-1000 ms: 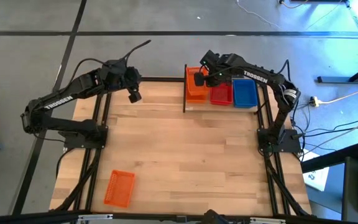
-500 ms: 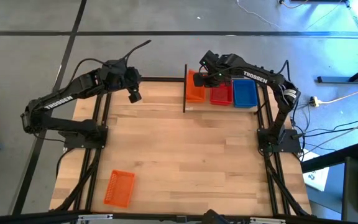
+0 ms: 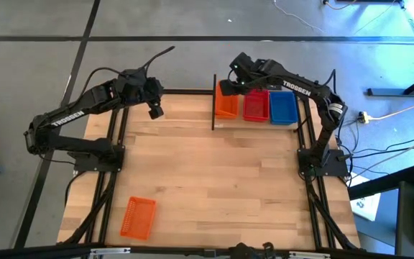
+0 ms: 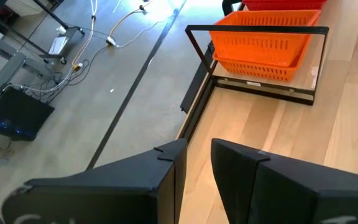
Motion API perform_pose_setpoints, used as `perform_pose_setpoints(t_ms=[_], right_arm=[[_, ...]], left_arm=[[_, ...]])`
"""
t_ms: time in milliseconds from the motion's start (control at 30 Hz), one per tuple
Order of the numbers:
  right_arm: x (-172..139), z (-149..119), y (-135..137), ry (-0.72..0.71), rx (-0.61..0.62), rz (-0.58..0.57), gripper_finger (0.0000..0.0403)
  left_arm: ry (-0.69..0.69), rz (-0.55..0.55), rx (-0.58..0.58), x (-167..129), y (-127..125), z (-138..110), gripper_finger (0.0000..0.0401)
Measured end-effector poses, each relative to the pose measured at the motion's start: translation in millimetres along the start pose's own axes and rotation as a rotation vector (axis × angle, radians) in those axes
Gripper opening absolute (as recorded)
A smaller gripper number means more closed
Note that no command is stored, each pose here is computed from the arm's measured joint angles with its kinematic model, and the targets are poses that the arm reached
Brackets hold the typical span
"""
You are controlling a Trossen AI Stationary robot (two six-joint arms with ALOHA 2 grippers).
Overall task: Stack baskets on shelf by color
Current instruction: Stack the right orange basket on top of the stacked orange baskets on the shelf
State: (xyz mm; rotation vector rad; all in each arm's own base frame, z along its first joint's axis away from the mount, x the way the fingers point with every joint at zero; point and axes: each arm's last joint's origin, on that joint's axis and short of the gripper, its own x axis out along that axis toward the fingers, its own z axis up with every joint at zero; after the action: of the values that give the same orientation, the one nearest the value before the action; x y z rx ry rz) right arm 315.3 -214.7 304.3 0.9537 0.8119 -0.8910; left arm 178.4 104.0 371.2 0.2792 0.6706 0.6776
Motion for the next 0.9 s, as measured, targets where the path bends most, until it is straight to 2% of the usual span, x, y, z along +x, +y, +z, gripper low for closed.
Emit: perform_pose_setpoints(t_ms=[233,500,900], right_arm=[[25.0,-9.6,-5.3,0.041,-0.004,0.065,0.0077],[50.1,-26.1,-19.5,0.098,0.007,0.033,0.0078],[50.9,-28.3,-22.6,0.101,0.004,-0.010,0.0078]], left_arm=[[0.000,0.000,0.000,0.0,0.0,0.0,0.0066],[-0.007,0.003,-0.003,0.0,0.3,0.7,0.0066],[-0.007,0.003,-0.004,0.1,0.2,0.8,0.0066]])
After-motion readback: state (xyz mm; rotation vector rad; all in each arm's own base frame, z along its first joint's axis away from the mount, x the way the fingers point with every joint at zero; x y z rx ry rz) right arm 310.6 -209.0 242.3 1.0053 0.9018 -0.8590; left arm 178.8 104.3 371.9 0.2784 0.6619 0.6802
